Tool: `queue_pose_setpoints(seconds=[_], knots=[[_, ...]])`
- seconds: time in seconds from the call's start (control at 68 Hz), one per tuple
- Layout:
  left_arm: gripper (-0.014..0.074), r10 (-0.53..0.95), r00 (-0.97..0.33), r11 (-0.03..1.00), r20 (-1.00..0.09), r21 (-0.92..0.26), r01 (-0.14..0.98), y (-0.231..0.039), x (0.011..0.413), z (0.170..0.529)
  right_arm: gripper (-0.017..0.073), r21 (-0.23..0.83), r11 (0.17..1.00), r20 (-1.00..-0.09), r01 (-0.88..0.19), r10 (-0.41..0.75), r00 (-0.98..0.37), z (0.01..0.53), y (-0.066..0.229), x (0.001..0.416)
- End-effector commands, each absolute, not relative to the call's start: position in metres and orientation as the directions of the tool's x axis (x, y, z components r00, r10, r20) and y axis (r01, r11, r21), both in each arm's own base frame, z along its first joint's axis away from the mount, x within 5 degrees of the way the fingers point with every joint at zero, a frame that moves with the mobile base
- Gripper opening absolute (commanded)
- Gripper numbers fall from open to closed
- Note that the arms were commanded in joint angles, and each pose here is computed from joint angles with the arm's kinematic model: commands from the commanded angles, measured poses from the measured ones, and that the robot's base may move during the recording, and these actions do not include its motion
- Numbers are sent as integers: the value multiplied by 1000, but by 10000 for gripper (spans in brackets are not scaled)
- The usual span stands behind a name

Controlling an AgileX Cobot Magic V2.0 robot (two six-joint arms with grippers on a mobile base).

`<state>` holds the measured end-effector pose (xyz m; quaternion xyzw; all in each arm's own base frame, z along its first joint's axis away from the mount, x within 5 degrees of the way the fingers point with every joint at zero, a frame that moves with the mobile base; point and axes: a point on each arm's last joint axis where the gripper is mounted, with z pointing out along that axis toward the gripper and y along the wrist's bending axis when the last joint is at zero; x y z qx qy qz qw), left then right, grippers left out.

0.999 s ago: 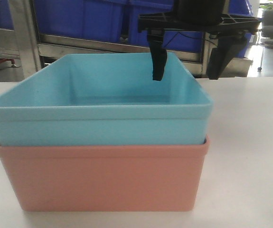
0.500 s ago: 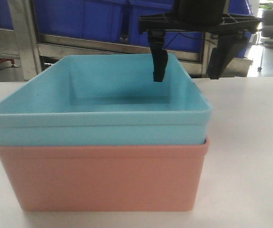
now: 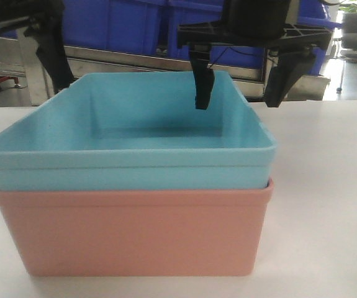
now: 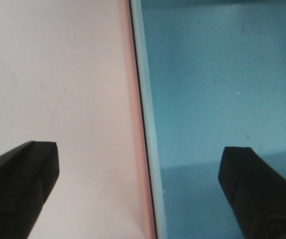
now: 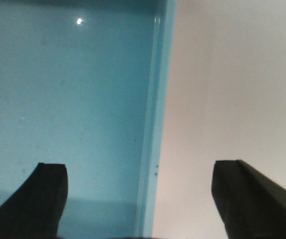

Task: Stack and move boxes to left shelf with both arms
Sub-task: 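Lower both grippers onto opposite rims of the stacked bins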

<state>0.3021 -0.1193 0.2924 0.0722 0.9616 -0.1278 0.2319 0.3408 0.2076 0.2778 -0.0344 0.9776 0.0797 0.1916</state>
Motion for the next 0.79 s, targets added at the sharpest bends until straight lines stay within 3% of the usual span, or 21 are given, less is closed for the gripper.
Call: queue_pose_setpoints(seconds=[0.0, 0.338, 0.5, 0.779], knots=[[553, 54, -852, 948, -521, -240, 207, -125, 308, 305, 611, 166, 977, -446, -133, -45, -894, 296, 211, 341], [553, 121, -865, 946, -487, -209, 250, -151, 325, 265, 611, 130, 980, -381, -152, -92, -920, 246, 224, 345], [549, 119, -879, 948, -461, -212, 239, -156, 331, 250, 611, 125, 979, -392, -158, -97, -915, 241, 225, 348], [386, 108, -873, 949, -476, -213, 233, -158, 338, 241, 611, 138, 976, -434, -170, -95, -896, 243, 227, 351]])
